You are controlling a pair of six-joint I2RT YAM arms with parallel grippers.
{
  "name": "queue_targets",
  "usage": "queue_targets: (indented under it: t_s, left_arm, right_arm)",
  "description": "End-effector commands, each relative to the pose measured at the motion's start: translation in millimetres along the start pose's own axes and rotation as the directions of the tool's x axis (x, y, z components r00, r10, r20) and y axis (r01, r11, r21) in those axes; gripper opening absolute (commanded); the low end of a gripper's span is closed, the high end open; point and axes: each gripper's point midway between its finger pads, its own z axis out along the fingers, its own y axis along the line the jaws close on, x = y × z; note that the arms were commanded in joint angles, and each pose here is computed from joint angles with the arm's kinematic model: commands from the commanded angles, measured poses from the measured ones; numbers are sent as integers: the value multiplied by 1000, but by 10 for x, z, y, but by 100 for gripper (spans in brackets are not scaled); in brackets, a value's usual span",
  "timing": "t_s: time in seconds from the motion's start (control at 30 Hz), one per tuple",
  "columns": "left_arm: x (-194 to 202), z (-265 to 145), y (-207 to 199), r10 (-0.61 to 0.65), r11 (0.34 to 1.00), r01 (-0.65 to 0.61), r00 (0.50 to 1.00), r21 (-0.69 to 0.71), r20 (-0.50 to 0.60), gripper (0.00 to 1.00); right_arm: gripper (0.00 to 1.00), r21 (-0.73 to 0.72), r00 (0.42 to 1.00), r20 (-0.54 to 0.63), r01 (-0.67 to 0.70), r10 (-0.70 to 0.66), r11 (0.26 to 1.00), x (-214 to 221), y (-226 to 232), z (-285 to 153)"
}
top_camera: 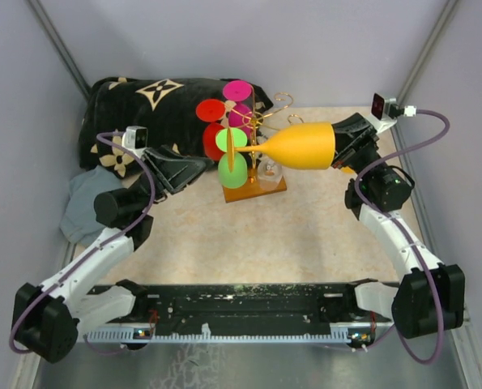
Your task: Place the wine glass upside down on the wine glass rack
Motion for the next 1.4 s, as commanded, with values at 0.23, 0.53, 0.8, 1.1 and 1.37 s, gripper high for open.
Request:
queue_targets:
  t_s: [0.23,0.53,0.8,1.1,1.37]
  left_arm:
    - [144,-74,-730,-67,898,138,981,418,-181,46]
    - [251,3,-857,-71,871,162,975,463,-208,46]
    - [358,89,-1069,-47,851,160,972,501,-230,46]
    - [366,134,-1180,-43,833,157,974,531,-221,30]
    - [339,160,-1179,-54,836,158,977,525,-207,42]
  right_arm:
    - [0,-192,995,2,97,-98,977,14,486,-6]
    - [0,-196,998,-14,58,-62,979,147,390,22]
    - [0,-192,999,-16,33,-37,981,211,320,38]
    - [0,-181,1000,-16,16,-19,983,250,269,21]
    - [0,-181,999,-32,11,-17,983,286,255,20]
